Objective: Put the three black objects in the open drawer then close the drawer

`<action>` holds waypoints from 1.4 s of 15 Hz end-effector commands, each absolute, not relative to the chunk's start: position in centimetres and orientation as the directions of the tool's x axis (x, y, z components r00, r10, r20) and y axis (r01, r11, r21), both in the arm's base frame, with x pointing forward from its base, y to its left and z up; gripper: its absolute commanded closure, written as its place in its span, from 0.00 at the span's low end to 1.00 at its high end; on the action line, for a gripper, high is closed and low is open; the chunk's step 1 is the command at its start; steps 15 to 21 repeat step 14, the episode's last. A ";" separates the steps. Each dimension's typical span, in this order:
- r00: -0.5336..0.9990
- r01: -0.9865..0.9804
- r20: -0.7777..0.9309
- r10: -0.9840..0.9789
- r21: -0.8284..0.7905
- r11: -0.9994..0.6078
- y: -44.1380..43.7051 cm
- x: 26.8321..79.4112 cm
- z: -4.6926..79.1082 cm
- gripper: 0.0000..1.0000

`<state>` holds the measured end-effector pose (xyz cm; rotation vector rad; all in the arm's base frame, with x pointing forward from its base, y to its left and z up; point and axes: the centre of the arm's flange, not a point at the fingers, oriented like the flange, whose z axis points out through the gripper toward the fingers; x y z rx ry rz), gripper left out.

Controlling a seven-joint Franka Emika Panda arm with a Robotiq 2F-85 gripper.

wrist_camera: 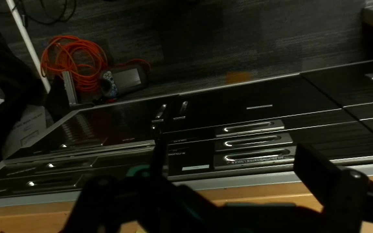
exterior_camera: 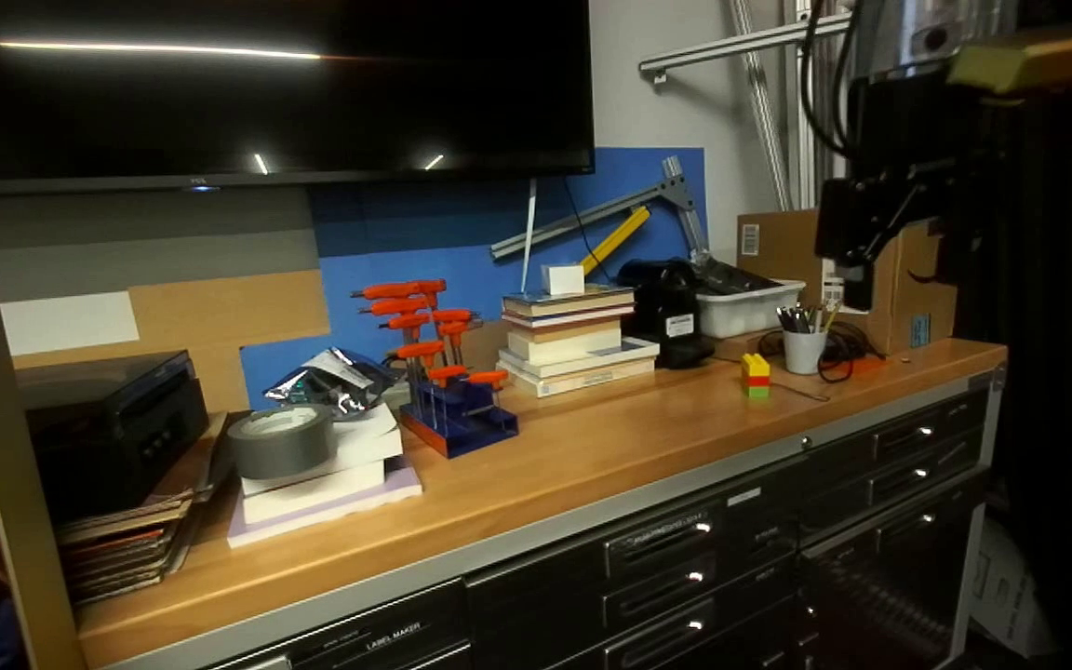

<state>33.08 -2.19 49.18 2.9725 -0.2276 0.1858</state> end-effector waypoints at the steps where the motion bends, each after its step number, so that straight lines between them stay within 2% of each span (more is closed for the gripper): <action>1: 0.989 -0.122 0.101 -0.110 0.119 -0.985 -4.4 28.8 54.0 0.00; 5: 0.990 -0.131 0.064 -0.124 0.139 -0.982 -5.7 26.5 55.7 0.00; 21: 0.989 -0.142 0.055 -0.135 0.150 -0.978 -5.7 27.4 53.7 0.00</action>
